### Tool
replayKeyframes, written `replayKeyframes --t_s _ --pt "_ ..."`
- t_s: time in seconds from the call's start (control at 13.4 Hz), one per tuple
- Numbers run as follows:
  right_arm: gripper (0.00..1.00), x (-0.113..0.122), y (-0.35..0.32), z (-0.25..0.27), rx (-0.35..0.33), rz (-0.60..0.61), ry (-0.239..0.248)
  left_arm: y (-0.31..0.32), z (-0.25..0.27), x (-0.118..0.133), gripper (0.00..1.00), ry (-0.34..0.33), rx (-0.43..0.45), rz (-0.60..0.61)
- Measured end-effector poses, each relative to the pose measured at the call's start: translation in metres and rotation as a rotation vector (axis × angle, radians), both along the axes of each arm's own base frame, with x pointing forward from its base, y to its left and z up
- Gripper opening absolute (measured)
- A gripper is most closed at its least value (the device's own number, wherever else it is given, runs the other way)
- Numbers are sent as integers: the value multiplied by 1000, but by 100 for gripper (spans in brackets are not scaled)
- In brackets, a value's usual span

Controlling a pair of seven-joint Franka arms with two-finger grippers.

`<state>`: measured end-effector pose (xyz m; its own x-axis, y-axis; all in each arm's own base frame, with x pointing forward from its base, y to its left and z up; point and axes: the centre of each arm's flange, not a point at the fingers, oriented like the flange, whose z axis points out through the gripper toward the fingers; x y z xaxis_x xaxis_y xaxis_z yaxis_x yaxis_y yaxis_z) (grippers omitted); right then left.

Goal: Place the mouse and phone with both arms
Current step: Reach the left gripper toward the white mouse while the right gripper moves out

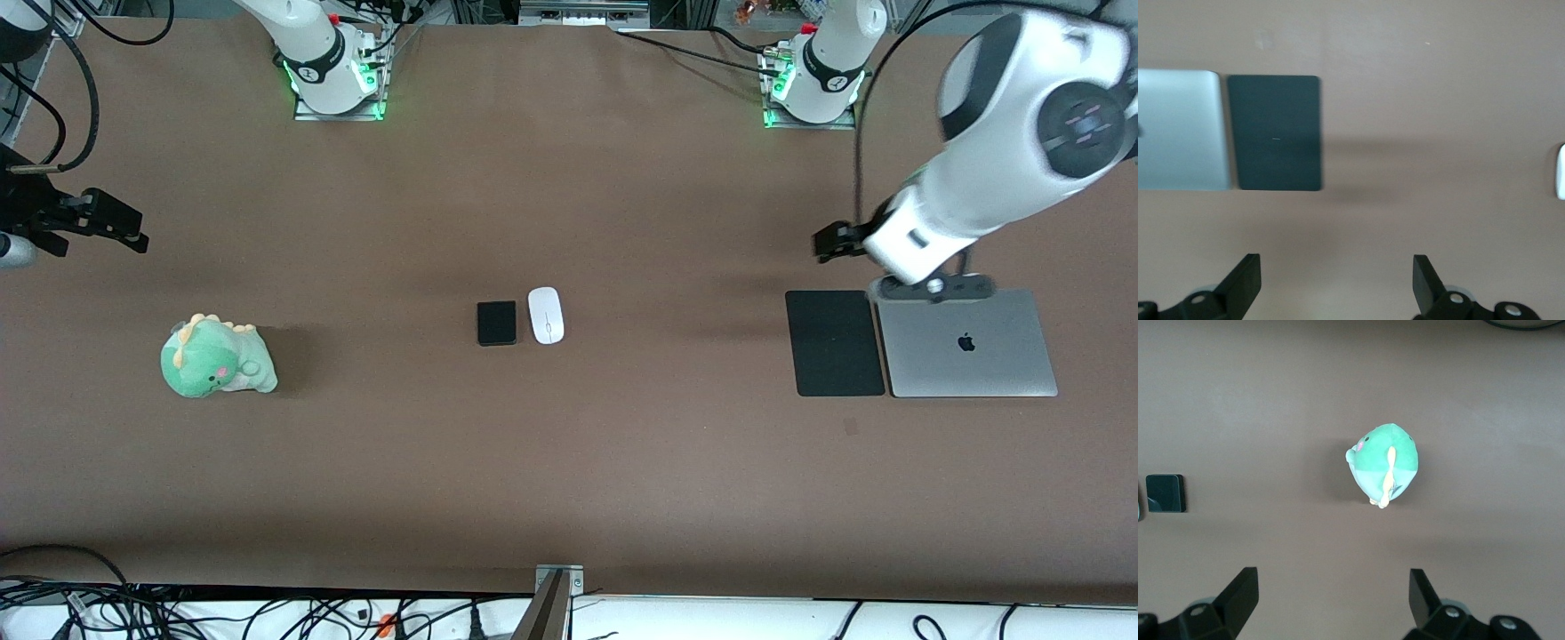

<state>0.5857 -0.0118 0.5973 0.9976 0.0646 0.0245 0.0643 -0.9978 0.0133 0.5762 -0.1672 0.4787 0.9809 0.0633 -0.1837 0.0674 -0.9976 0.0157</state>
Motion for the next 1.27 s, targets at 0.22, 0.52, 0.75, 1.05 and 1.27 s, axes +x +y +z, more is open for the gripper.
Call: replayKeyframes --t_s 0.22,0.52,0.75,1.05,1.27 --pt "100 1 4 -1 0 9 -2 -88 -49 -4 100 9 -35 69" --pt "100 1 34 0 -24 66 -3 -216 -107 -35 100 -10 -85 180" --pt "100 -1 48 -2 -29 90 7 -293 -165 -58 100 -32 -34 256" --pt "100 -1 49 -5 -30 94 20 -366 -227 -76 100 -77 11 335" --pt "100 5 55 -23 -35 86 53 -396 -263 -82 100 -110 -12 373"
